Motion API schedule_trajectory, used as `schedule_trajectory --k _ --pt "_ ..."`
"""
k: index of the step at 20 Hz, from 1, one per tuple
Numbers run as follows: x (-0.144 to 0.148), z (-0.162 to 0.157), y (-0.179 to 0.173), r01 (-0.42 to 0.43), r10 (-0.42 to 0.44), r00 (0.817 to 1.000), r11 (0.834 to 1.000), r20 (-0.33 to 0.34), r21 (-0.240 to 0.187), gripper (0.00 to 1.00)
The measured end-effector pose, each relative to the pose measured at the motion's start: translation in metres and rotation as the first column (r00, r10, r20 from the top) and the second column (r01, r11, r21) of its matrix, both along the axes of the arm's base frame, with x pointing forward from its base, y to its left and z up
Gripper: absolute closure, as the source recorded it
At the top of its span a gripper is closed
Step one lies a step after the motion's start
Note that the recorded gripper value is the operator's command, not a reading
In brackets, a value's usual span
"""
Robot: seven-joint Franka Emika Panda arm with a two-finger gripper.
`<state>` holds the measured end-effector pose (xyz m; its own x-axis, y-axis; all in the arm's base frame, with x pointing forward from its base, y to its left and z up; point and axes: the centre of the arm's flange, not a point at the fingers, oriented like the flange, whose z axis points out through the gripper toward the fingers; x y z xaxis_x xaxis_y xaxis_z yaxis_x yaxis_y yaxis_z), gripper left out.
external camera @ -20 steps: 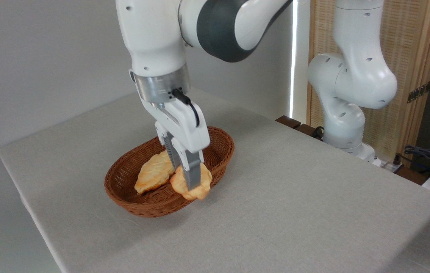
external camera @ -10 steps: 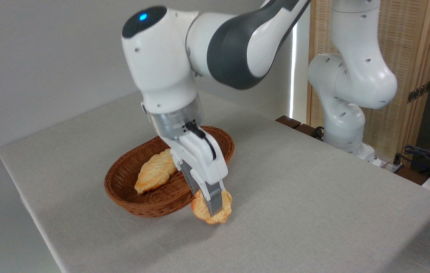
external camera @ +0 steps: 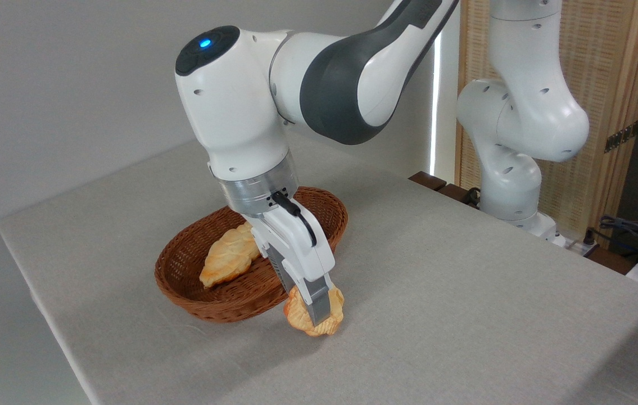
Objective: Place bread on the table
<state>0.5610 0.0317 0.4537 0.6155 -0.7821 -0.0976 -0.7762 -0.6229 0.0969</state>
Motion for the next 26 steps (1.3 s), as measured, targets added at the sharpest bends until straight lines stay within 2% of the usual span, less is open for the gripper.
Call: schedule_trajectory --k 10,12,16,17,20,24,26 --pt "0.002 0.005 -0.011 0.02 -0.02 1.0 1.0 0.013 0.0 0.0" --pt "0.007 0.021 -0.015 0.026 -0.026 0.999 1.0 0.047 -0.001 0.0" --pt "0.01 0.078 -0.028 0.044 -0.042 0.988 0.999 0.149 -0.011 0.0" --pt "0.008 0.085 -0.029 0.045 -0.042 0.987 0.999 0.158 -0.012 0.0" --pt "0.0 0.109 -0.03 0.002 0.001 0.983 1.0 0.184 -0.019 0.0" --pt "-0.001 0.112 -0.03 -0.109 0.112 0.976 0.994 0.186 -0.026 0.0" --pt "0.0 0.109 -0.031 -0.128 0.131 0.975 0.991 0.18 -0.03 0.0"
